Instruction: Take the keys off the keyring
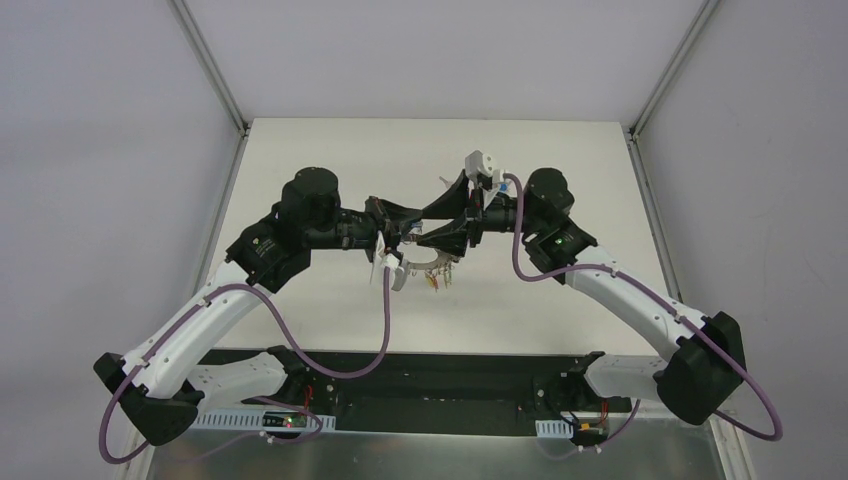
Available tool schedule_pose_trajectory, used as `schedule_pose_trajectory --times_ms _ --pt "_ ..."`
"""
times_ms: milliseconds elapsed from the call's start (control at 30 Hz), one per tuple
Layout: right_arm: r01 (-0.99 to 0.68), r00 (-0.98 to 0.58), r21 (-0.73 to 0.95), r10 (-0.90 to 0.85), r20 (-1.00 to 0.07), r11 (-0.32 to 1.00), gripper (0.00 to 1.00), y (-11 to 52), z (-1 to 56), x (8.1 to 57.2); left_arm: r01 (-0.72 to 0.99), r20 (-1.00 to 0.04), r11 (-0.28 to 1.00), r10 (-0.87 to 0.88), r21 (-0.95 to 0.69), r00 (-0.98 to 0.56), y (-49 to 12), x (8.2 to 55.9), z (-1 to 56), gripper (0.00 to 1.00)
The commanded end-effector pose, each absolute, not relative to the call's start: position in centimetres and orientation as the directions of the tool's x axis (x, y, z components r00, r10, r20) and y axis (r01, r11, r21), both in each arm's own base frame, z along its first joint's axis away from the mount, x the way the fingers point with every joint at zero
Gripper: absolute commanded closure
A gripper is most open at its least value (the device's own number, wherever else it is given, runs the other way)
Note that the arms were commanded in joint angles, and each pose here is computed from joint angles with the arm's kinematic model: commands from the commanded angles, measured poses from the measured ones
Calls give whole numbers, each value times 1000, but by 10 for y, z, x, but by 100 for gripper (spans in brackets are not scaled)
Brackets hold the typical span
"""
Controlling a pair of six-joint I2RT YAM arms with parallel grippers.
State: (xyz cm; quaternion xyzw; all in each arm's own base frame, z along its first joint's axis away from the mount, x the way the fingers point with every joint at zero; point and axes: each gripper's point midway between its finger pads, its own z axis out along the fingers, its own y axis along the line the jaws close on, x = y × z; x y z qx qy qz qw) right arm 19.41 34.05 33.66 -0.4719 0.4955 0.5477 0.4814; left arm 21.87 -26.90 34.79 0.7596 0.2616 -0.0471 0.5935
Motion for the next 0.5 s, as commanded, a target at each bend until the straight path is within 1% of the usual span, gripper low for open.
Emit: schedule_pose_trajectory --times_ms 0,200,300,467 --pt "-1000 -21 19 124 -992 -16 40 341 359 193 332 -300 -92 253 939 920 -276 209 396 100" --pt "-999 -18 23 130 -991 38 39 334 363 202 332 -300 -92 251 939 920 -275 207 396 100" --pt "-999 -19 24 129 -991 32 39 331 363 200 332 -301 -93 249 939 921 -276 207 396 100" --pt "-999 -35 34 115 -993 -15 38 330 360 191 330 -298 -93 253 940 921 -276 208 396 100"
